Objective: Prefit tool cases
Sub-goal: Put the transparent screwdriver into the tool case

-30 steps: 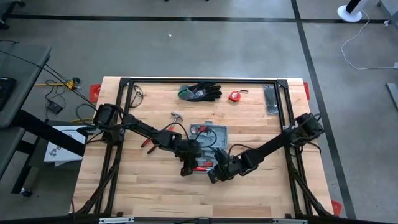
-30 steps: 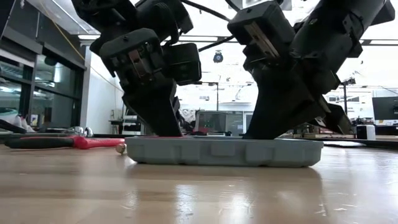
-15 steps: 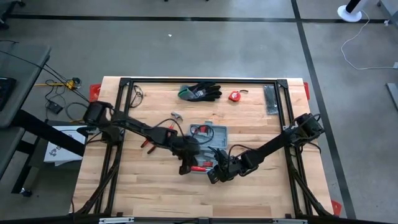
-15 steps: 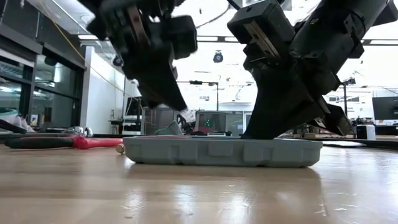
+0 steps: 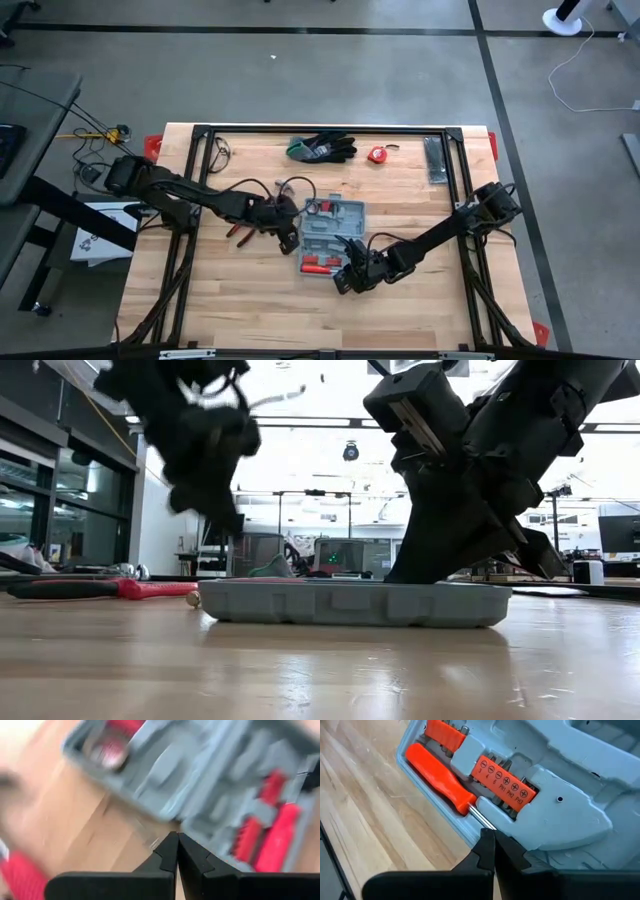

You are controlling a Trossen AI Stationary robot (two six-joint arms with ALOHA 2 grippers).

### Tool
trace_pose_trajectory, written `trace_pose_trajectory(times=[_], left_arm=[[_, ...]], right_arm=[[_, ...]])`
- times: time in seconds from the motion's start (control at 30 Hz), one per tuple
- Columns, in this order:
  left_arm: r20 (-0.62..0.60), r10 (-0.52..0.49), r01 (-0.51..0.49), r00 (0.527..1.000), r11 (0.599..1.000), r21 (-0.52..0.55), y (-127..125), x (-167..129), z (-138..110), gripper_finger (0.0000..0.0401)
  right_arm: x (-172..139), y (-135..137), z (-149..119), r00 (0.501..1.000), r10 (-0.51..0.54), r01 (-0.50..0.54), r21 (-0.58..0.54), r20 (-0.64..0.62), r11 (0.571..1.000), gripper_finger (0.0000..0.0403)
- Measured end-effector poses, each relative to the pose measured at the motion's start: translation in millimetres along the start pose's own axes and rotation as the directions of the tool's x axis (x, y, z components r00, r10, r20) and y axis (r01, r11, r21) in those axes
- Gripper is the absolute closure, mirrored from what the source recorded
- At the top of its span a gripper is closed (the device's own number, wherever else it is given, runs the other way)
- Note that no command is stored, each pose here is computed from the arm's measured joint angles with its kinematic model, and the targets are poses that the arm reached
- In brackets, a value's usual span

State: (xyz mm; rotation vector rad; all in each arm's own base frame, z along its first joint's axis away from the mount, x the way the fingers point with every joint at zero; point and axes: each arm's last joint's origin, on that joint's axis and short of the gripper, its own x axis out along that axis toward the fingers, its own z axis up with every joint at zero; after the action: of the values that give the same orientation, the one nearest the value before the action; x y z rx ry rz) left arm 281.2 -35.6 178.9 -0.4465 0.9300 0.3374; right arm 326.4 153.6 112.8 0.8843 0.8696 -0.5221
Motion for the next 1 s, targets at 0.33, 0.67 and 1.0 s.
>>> trace_pose_trajectory(times=[0.33, 0.67, 1.0], left_arm=[[-0.024, -0.026, 0.022, 0.999, 0.984, -0.178, 17, 15, -17, 0.0305], [-0.103, -0.012, -0.007, 0.995, 0.983, -0.183, 18, 44, -26, 0.0211], [-0.197, 0.073, -0.098, 0.978, 0.988, -0.119, 25, 52, -36, 0.0277]], right_arm=[[0, -1, 1, 1.000, -0.008, 0.008, -0.001, 0.025, 1.000, 0.0403], [0, -1, 1, 1.000, -0.007, 0.007, -0.001, 0.025, 1.000, 0.0403], [0, 0, 0, 0.999, 0.002, -0.003, 0.028, 0.035, 1.000, 0.0403]])
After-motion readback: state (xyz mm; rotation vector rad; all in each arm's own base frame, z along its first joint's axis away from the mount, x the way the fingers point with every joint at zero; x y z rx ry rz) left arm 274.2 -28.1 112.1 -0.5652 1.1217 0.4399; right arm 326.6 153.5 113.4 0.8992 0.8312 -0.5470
